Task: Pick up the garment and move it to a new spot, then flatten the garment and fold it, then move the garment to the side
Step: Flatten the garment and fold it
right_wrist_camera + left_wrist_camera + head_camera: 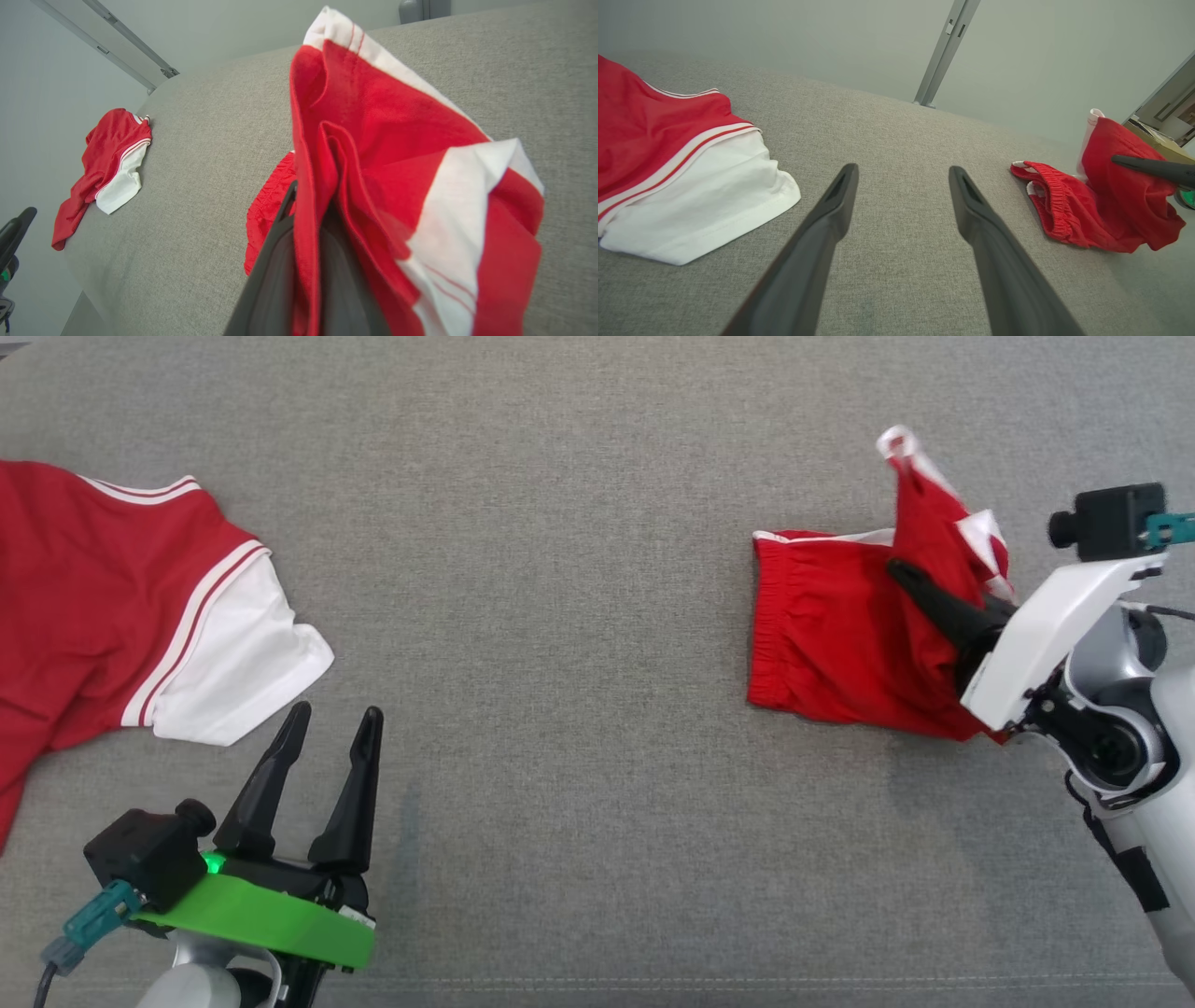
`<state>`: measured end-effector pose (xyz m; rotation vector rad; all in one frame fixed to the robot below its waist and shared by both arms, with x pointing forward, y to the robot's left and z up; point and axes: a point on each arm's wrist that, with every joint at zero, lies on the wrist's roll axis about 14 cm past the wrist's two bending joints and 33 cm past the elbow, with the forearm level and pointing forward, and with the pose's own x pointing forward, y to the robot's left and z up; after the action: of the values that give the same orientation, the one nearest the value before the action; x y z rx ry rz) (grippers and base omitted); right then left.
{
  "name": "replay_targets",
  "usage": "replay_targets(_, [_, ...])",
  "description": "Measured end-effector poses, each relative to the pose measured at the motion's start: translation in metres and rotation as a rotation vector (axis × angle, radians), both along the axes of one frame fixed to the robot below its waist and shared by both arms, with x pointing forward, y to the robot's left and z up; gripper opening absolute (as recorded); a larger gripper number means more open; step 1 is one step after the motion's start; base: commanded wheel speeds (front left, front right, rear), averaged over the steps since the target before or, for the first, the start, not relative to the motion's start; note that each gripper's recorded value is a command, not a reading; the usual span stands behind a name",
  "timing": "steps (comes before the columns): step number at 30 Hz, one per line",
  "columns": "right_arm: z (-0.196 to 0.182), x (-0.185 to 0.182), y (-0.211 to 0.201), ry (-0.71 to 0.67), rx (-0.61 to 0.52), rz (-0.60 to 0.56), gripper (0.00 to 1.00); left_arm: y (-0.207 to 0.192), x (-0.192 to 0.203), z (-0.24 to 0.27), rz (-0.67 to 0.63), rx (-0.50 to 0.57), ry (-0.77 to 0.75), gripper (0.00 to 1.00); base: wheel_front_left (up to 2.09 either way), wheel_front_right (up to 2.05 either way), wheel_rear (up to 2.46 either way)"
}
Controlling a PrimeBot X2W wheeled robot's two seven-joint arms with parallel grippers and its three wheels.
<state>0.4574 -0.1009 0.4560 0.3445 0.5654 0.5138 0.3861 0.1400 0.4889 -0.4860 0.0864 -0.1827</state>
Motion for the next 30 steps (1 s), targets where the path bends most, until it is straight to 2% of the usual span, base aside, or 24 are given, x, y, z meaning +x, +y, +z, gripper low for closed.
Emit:
replay_targets(4, [-0.008,-0.008,0.027,0.034,-0.006,0.081,0.01,0.006,0.001,0.006,0.018,0.005,-0.019,1.0,0.0,0.0,0.0])
replay_targets(9, [-0.015,-0.008,0.043,0.062,-0.003,0.112,0.0,0.014,-0.003,0.002,0.056,0.004,-0.003,1.0,0.0,0.0,0.0])
replay_targets(10, [-0.017,-0.008,0.046,0.066,-0.002,0.118,0.09,0.015,-0.004,0.002,0.063,0.003,0.0,1.0,0.0,0.0,0.0])
replay_targets(11, [-0.018,-0.008,0.05,0.069,-0.001,0.125,0.38,0.017,-0.005,0.001,0.069,0.003,0.002,1.0,0.0,0.0,0.0])
replay_targets(12, [-0.018,-0.008,0.056,0.071,0.003,0.132,1.0,0.019,-0.005,0.001,0.077,0.005,0.003,1.0,0.0,0.0,0.0])
replay_targets(18, [0.0,-0.007,0.087,0.026,0.072,0.172,1.0,0.026,-0.004,-0.001,0.095,0.013,0.008,1.0,0.0,0.0,0.0])
replay_targets(23, [0.036,0.001,0.091,-0.087,0.149,0.148,1.0,0.025,0.0,-0.002,0.087,0.016,0.006,1.0,0.0,0.0,0.0])
replay_targets(27, [0.052,0.008,0.069,-0.149,0.175,0.073,1.0,0.022,0.004,-0.002,0.075,0.015,0.002,1.0,0.0,0.0,0.0])
replay_targets(30, [0.028,0.006,0.026,-0.098,0.11,-0.044,1.0,0.02,0.007,-0.002,0.066,0.015,-0.001,1.0,0.0,0.0,0.0])
